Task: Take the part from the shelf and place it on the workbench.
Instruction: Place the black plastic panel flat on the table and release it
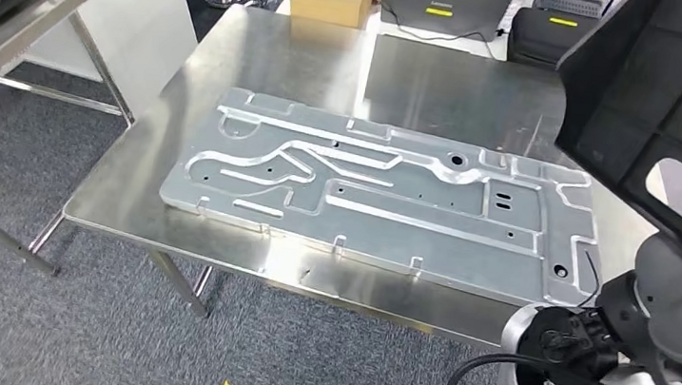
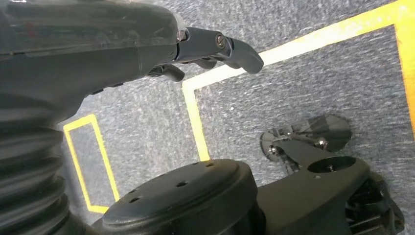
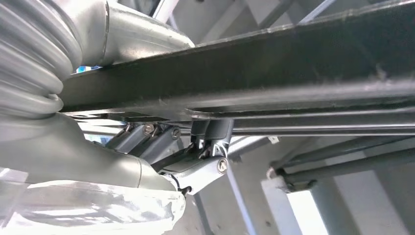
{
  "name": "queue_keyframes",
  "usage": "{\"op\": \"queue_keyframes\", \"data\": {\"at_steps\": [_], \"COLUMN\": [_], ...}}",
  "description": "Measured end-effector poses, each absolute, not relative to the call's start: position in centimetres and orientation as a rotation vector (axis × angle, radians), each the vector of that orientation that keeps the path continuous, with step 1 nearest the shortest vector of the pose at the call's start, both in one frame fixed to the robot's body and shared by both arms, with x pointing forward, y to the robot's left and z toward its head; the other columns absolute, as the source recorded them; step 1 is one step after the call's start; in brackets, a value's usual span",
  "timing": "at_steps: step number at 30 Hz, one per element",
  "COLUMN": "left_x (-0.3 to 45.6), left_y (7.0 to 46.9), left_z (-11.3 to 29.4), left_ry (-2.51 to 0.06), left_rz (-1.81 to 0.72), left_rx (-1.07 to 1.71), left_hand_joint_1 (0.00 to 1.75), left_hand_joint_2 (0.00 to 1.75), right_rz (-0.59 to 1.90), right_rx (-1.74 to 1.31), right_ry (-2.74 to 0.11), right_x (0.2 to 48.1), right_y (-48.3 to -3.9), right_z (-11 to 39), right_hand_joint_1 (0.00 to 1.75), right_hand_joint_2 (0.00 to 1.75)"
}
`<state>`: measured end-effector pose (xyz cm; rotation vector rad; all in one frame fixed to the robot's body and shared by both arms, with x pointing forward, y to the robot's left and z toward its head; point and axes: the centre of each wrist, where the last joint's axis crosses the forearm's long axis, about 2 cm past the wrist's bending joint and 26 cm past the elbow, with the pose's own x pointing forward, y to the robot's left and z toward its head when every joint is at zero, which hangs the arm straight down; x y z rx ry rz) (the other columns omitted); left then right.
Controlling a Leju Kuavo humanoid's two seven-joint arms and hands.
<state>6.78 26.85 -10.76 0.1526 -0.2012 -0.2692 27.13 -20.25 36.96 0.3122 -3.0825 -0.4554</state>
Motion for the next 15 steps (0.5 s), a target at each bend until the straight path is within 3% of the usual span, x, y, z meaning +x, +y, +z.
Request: {"op": "queue_keyframes", "data": {"at_steps": [7,15], "left_x": [6.7,6.8], "left_y": [27.0,27.1], "left_z": [-10.8,-10.8], "left_ry": [-0.202,-0.206], "left_rz": [-0.284,-0.306], "left_rx": [0.157,0.157], "left_hand_joint_1": [0.00,0.00], "left_hand_joint_2": [1.75,1.75], "right_rz": [-0.532,-0.580], "right_rx": [0.405,0.300], "right_ry": [-3.013,-2.910], "right_x": [28.4,32.4], "right_y": [-22.4,-26.0], "right_z": [36.6,35.7], "right_hand_joint_1": [1.69,1.69], "right_hand_joint_2": [1.75,1.75]}}
